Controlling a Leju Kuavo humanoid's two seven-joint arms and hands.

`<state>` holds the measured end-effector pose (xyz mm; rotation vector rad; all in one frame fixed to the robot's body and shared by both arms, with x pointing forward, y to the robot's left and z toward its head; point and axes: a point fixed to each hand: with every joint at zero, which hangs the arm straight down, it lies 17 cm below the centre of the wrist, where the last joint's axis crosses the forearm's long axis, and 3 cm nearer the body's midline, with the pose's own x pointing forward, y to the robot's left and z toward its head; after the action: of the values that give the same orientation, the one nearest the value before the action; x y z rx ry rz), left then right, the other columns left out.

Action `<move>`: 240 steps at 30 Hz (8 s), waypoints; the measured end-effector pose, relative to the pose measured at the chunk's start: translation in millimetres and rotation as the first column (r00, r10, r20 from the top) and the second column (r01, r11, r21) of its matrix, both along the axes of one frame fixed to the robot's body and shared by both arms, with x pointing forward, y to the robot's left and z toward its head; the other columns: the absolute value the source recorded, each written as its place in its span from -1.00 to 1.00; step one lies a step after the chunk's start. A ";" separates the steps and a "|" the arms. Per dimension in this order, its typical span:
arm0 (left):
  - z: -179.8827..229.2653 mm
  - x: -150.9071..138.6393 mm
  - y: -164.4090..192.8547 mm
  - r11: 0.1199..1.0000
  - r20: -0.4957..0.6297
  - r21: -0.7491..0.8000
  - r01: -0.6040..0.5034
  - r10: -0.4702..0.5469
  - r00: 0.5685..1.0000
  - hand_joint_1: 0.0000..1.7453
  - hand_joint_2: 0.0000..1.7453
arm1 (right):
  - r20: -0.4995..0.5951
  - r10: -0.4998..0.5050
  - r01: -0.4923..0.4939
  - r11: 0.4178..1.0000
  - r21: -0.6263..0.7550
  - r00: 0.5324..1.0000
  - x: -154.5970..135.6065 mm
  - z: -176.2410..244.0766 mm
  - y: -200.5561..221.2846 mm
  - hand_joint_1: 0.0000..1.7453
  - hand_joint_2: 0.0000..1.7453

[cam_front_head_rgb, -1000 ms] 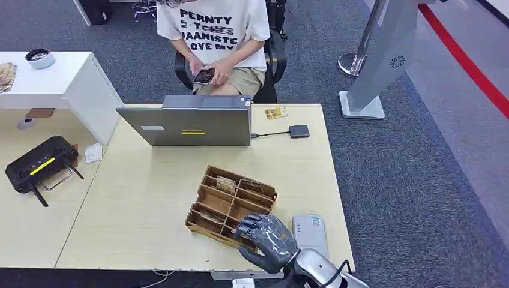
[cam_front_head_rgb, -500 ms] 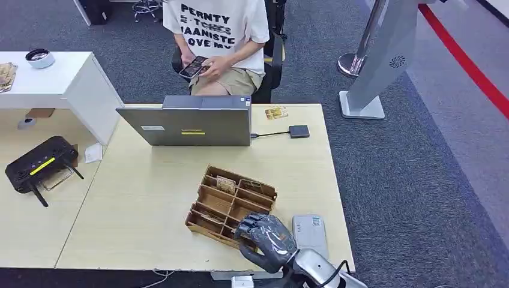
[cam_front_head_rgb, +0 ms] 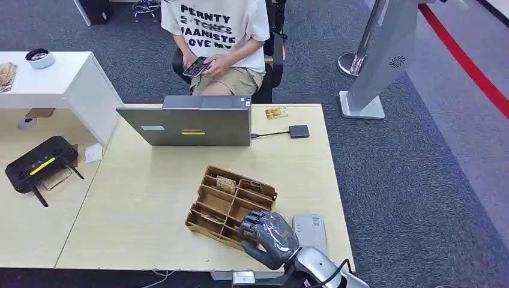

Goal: Pass the card to the sensor for recognition and then transmit it.

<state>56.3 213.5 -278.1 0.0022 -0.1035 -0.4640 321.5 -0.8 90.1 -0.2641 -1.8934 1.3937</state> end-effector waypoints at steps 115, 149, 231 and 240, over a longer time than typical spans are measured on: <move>0.9 4.6 -5.5 1.000 0.022 -0.005 0.023 -0.023 0.999 -1.00 -1.00 | 0.239 0.098 -0.143 0.974 0.178 0.966 -17.9 110.2 55.4 -0.08 1.00; 1.4 7.3 -7.4 0.999 0.038 -0.016 0.032 -0.032 0.999 -1.00 -1.00 | 0.196 0.104 -0.088 0.992 -0.090 0.975 1.8 36.4 68.6 0.12 1.00; 1.5 7.3 -7.7 0.999 0.040 -0.017 0.029 -0.028 0.999 -1.00 -1.00 | 0.064 -0.021 0.029 0.991 -0.132 0.998 33.2 1.9 54.9 1.00 1.00; 1.4 7.4 -7.5 0.999 0.041 -0.017 0.028 -0.028 0.999 -1.00 -1.00 | 0.059 -0.018 0.026 0.991 -0.132 0.998 31.7 0.9 56.0 1.00 1.00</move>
<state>63.7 206.0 -276.7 -0.0067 -0.1474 -0.4913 353.3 55.2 91.0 -0.3934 -1.8414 1.5138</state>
